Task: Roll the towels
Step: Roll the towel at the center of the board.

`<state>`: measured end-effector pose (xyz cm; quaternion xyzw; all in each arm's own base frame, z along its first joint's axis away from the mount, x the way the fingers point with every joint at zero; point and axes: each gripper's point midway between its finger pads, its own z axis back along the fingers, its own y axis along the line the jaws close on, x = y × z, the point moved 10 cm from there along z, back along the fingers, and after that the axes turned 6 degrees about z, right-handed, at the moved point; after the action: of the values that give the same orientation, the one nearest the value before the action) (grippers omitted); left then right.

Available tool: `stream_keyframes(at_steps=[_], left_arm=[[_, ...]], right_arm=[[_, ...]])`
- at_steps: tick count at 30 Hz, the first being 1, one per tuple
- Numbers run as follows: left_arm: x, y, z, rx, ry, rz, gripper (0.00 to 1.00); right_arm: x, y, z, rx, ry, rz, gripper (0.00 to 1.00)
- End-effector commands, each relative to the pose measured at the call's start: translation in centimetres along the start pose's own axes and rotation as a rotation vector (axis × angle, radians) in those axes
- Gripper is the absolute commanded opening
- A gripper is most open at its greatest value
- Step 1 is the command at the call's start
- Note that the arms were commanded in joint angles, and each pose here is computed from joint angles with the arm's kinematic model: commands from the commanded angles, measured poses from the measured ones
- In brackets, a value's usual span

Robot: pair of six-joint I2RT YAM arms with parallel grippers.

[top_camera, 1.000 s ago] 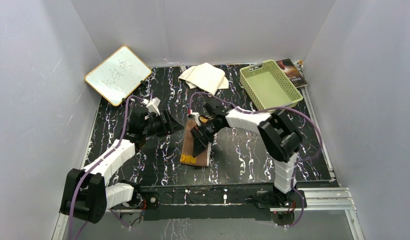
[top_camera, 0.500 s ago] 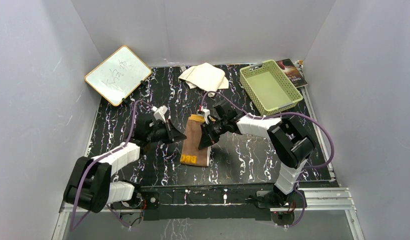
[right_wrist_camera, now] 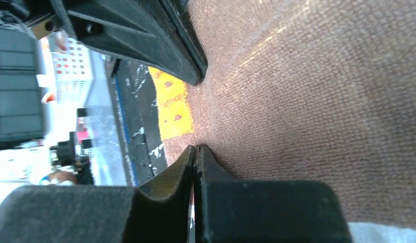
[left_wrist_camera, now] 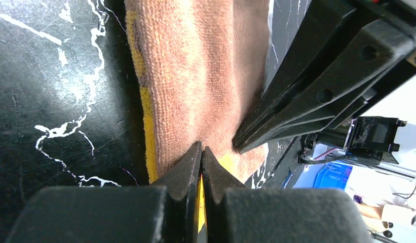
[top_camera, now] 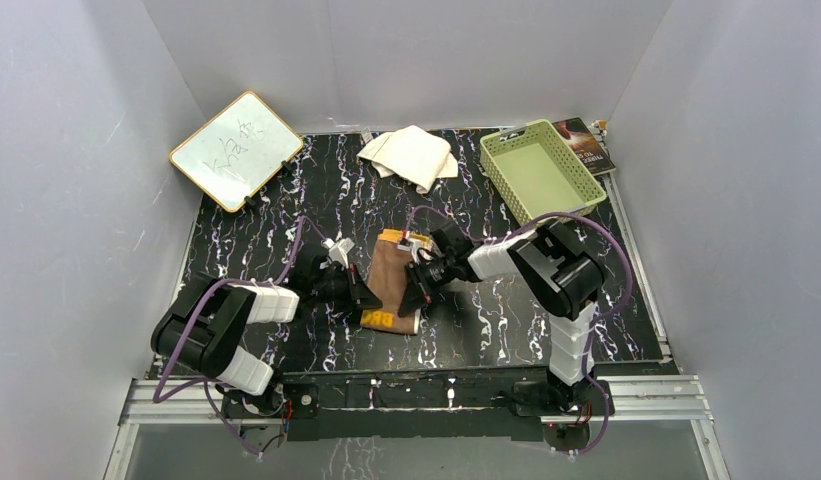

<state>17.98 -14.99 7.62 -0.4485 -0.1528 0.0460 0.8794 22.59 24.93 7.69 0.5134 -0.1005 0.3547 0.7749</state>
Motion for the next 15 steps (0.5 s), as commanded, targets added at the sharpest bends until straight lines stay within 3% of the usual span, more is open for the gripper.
stream_keyframes(at_steps=[1,15], left_arm=[[-0.1,1.0,-0.1,0.067,-0.026,-0.039,0.00],[-1.7,2.4,0.6,0.140,-0.029,0.001,0.00]], right_arm=[[-1.4,-1.3,0.1,0.046,-0.052,-0.036,0.00],[-4.2,-2.7,4.5,-0.212,-0.142,-0.154,0.00]])
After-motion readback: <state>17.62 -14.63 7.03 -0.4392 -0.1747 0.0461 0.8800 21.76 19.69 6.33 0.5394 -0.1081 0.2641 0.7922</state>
